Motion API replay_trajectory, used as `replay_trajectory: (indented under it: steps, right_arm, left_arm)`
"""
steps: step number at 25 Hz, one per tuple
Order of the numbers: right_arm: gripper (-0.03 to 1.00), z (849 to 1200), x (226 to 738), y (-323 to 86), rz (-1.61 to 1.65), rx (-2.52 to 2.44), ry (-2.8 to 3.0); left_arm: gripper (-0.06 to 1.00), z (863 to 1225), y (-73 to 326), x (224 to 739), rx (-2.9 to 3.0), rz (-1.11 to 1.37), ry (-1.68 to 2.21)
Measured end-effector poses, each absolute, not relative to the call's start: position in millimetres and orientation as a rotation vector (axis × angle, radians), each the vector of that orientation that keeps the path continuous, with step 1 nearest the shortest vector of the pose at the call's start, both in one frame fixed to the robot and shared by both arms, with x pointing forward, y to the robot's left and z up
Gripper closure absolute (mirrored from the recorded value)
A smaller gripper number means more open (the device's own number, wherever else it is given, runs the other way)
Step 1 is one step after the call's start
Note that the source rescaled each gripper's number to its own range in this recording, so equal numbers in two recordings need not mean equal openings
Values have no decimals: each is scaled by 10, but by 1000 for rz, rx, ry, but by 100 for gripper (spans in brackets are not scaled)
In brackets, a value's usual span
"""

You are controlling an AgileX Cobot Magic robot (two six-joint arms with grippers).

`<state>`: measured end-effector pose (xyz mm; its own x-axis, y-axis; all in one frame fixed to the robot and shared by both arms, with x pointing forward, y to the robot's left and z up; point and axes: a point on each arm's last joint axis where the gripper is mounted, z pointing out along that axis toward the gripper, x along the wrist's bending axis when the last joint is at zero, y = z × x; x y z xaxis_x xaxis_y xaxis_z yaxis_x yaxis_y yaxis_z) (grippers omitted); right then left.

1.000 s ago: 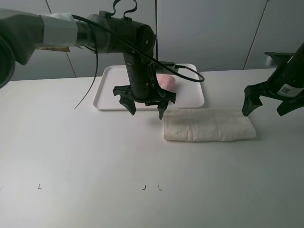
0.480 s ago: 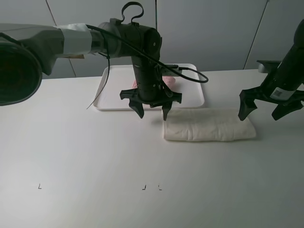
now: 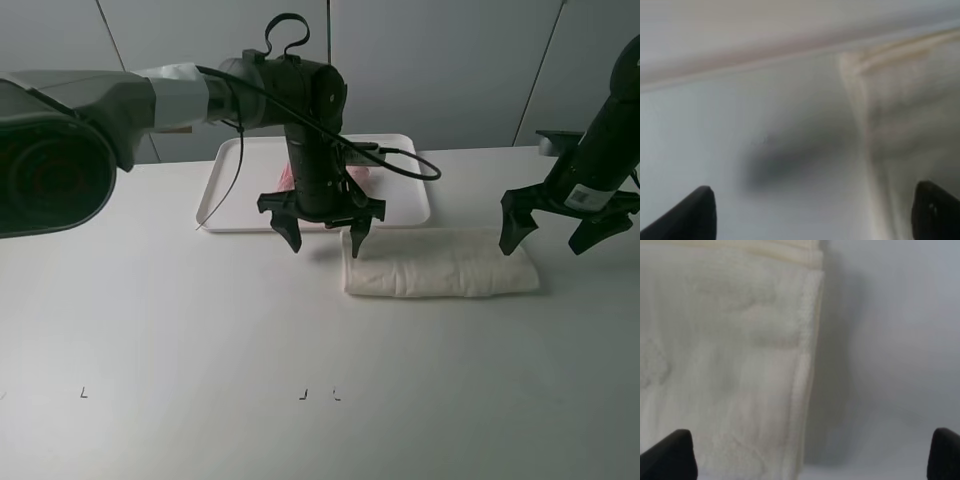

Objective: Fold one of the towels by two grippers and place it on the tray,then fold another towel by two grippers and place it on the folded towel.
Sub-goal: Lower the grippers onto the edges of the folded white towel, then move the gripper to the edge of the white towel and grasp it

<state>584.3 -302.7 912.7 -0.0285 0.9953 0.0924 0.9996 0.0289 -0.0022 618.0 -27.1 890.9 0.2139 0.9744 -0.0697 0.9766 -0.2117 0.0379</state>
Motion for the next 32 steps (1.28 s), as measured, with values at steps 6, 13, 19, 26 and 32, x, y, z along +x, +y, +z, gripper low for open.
replay_trajectory:
  steps: [6,13,19,26,32]
  right_arm:
    - [-3,9133,5847,-3027,-98,-2139,-2206]
    - [-3,9131,5851,-2945,-97,-2112,-2231]
    - [-3,8967,5860,-2906,-93,-2110,-2145]
    - [-3,8883,5882,-2889,-113,-2118,-2118]
    - [12,8755,5895,-2892,-90,-2108,-2113]
  left_arm:
    - [-5,8818,-292,6159,2396,-56,1958]
    - [-5,8770,-313,6161,2400,-55,1965]
    - [-5,8774,-313,6162,2401,-56,1965]
    - [-5,8774,-313,6162,2407,-55,1957]
    - [-5,8775,-313,6163,2424,-53,1935]
